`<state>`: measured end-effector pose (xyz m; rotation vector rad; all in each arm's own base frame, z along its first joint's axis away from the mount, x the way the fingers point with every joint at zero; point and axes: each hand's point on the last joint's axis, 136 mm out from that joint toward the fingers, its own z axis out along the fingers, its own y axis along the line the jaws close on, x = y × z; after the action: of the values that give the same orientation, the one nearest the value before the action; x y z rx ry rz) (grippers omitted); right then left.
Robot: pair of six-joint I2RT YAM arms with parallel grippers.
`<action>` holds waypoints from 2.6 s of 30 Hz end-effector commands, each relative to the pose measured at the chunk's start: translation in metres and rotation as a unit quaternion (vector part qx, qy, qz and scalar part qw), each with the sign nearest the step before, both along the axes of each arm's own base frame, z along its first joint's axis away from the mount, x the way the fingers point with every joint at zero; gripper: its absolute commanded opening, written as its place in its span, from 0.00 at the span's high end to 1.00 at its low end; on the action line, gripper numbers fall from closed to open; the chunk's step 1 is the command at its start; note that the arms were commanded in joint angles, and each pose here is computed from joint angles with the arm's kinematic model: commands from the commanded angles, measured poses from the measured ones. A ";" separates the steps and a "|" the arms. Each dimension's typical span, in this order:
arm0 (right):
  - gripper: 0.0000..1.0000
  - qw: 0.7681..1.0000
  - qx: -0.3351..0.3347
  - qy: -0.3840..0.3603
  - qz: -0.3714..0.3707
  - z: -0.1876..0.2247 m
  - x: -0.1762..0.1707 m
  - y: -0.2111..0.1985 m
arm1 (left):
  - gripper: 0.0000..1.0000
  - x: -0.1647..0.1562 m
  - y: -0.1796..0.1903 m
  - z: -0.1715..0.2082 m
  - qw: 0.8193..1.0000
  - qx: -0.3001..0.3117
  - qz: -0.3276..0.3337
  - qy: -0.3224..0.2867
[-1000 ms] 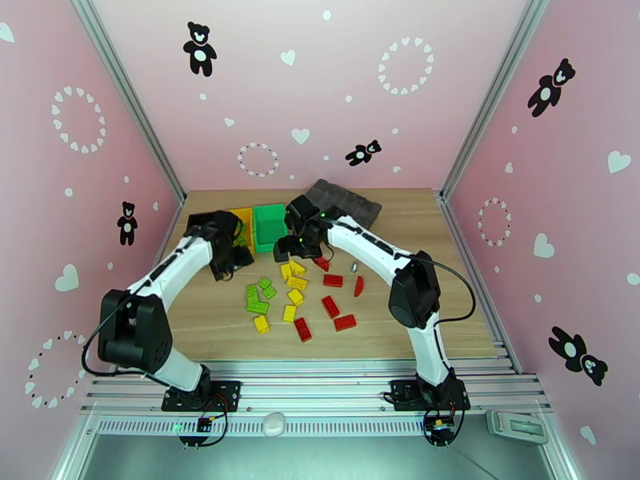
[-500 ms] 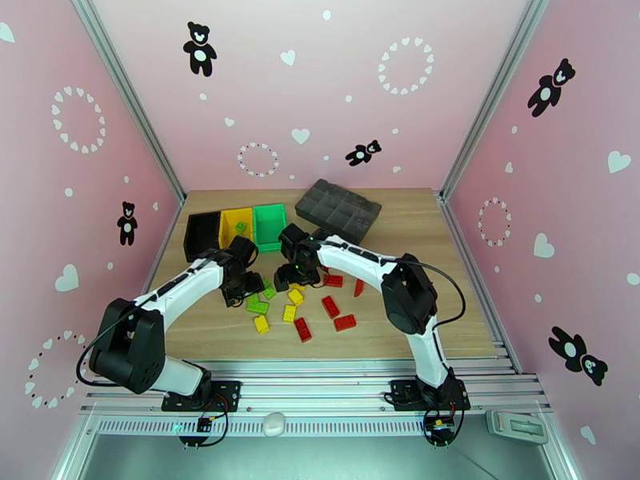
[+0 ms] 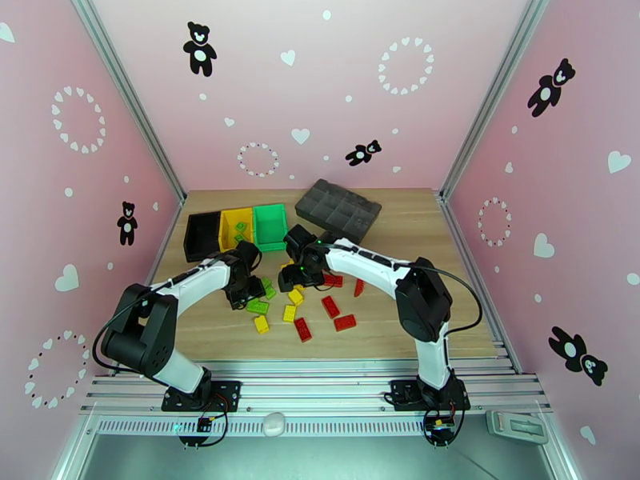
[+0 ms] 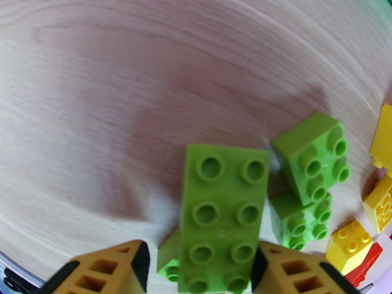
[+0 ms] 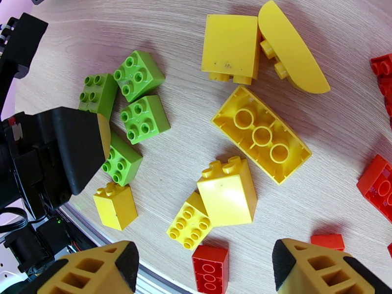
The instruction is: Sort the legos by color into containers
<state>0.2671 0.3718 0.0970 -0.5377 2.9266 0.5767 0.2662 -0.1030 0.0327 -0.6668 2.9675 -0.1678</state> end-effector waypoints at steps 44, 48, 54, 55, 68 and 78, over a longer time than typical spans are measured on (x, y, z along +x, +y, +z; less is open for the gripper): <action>0.30 0.966 0.259 0.019 -0.014 0.084 0.116 0.107 | 0.72 0.174 0.062 0.100 0.992 -0.021 0.046 -0.116; 0.30 0.971 0.240 0.016 -0.015 0.081 0.118 0.095 | 0.62 0.199 0.065 0.100 0.992 -0.015 0.042 -0.119; 0.30 0.980 0.200 0.008 -0.005 0.077 0.109 0.077 | 0.35 0.210 0.069 0.102 0.992 -0.003 0.040 -0.119; 0.30 0.981 0.195 0.004 -0.004 0.077 0.108 0.073 | 0.32 0.208 0.069 0.103 0.992 -0.001 0.041 -0.119; 0.35 0.997 0.074 -0.004 -0.001 0.044 0.077 0.027 | 0.32 0.122 0.065 0.098 0.993 -0.004 0.047 -0.104; 0.31 1.000 0.020 -0.009 0.003 0.026 0.041 0.009 | 0.28 0.053 0.015 0.061 0.998 -0.016 -0.006 -0.067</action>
<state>0.3176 0.3910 0.1085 -0.5329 2.9203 0.6774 0.3250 -0.0765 0.0974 -0.6307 2.8632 -0.2301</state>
